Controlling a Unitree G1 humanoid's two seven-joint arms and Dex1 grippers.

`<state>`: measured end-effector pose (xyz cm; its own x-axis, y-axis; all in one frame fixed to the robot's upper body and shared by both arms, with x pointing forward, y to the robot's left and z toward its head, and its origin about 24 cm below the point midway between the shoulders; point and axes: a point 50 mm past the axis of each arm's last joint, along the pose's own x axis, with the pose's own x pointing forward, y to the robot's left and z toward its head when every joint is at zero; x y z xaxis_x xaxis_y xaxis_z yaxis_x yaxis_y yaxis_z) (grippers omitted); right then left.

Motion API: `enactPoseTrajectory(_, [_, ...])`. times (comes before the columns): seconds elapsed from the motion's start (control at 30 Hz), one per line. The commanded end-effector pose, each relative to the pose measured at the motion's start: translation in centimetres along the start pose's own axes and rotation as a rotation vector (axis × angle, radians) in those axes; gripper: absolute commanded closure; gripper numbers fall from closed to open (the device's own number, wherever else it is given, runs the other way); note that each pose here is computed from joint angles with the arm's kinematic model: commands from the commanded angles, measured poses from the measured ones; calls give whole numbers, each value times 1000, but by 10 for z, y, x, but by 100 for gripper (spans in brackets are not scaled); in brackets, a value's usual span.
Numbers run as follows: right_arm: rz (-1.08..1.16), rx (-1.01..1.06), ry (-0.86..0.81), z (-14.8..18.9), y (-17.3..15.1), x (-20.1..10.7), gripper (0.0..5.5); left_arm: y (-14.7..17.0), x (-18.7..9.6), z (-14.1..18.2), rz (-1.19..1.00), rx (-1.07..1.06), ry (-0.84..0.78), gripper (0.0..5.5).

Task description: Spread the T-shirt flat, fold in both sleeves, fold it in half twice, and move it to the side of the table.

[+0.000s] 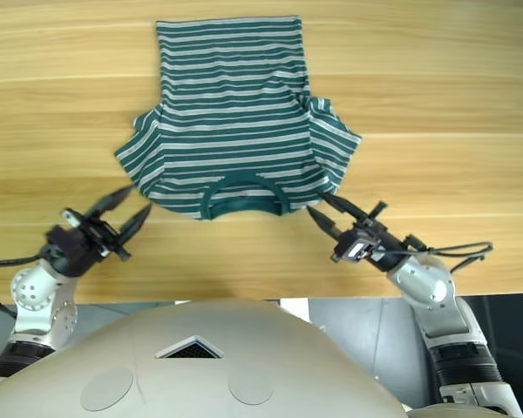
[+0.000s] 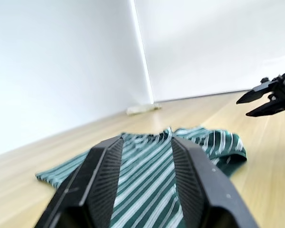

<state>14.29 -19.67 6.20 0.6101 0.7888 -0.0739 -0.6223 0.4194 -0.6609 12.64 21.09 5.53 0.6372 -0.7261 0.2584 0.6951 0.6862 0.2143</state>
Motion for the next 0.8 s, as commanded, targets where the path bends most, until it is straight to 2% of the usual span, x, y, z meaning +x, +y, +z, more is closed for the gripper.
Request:
enactPoseTrajectory(0.03, [65, -70, -1, -12, -8, 35, 402, 10, 10, -3, 30, -36, -63, 360])
enactPoseTrajectory(0.13, [117, -134, -2, -22, -7, 63, 402, 22, 16, -14, 107, -36, -56, 360])
enactPoseTrajectory(0.23, [204, -241, 95, -46, -1, 80, 402, 42, 23, -26, 260, -15, -57, 360])
enactPoseTrajectory(0.4, [359, -179, 202, -65, 36, 45, 402, 53, 33, -31, 334, 26, -54, 360])
enactPoseTrajectory(0.57, [483, -83, 145, -47, 60, 15, 402, 61, 36, -33, 351, 58, -36, 360])
enactPoseTrajectory(0.73, [498, -78, 68, -35, 58, 21, 402, 72, 23, -37, 411, 139, 52, 360])
enactPoseTrajectory(0.8, [394, -97, 17, -31, 45, 35, 402, 75, 17, -38, 422, 212, 113, 360])
